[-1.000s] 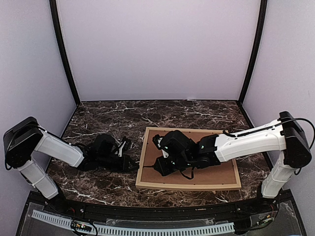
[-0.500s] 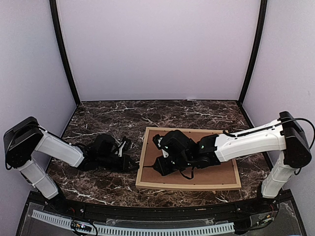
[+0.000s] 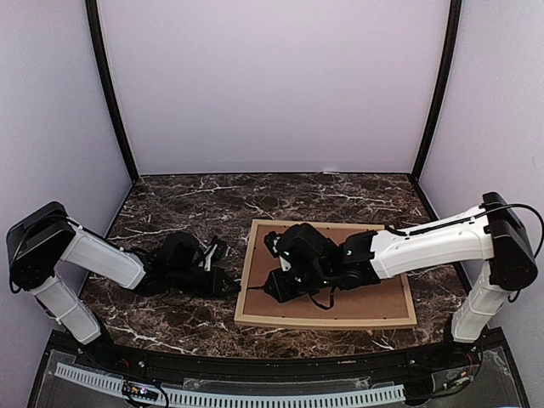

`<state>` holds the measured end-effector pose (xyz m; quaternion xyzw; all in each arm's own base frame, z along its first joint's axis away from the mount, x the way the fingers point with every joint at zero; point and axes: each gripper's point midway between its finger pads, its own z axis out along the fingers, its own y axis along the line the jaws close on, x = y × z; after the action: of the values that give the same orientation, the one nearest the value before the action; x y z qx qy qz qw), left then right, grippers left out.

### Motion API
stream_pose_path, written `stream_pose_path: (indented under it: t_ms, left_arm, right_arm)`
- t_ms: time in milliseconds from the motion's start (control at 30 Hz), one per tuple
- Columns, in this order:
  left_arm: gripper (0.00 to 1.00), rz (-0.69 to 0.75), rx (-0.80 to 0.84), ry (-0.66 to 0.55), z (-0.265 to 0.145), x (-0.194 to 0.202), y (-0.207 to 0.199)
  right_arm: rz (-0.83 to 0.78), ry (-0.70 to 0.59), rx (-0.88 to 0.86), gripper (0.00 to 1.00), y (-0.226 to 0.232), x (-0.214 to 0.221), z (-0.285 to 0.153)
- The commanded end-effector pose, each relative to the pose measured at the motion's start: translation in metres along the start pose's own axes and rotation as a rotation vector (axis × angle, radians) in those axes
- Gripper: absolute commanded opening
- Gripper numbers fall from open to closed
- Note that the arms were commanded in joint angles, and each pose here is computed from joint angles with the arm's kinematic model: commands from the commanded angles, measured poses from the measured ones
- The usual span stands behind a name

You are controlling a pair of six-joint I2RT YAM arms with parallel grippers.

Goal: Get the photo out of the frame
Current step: Release the fastener from the backboard.

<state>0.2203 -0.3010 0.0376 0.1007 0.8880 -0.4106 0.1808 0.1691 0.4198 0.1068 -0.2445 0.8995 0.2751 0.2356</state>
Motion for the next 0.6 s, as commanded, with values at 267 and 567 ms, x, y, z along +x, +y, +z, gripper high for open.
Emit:
stream_pose_path:
  t_ms: [267, 567]
  left_arm:
    - [0.03, -0.025, -0.038, 0.086, 0.008, 0.030, 0.014]
    - [0.03, -0.026, -0.033, 0.083, 0.008, 0.030, 0.013]
  right_arm:
    - [-0.030, -0.100, -0.422, 0.00, 0.118, -0.041, -0.030]
    - [-0.026, -0.109, -0.456, 0.00, 0.128, -0.045, -0.036]
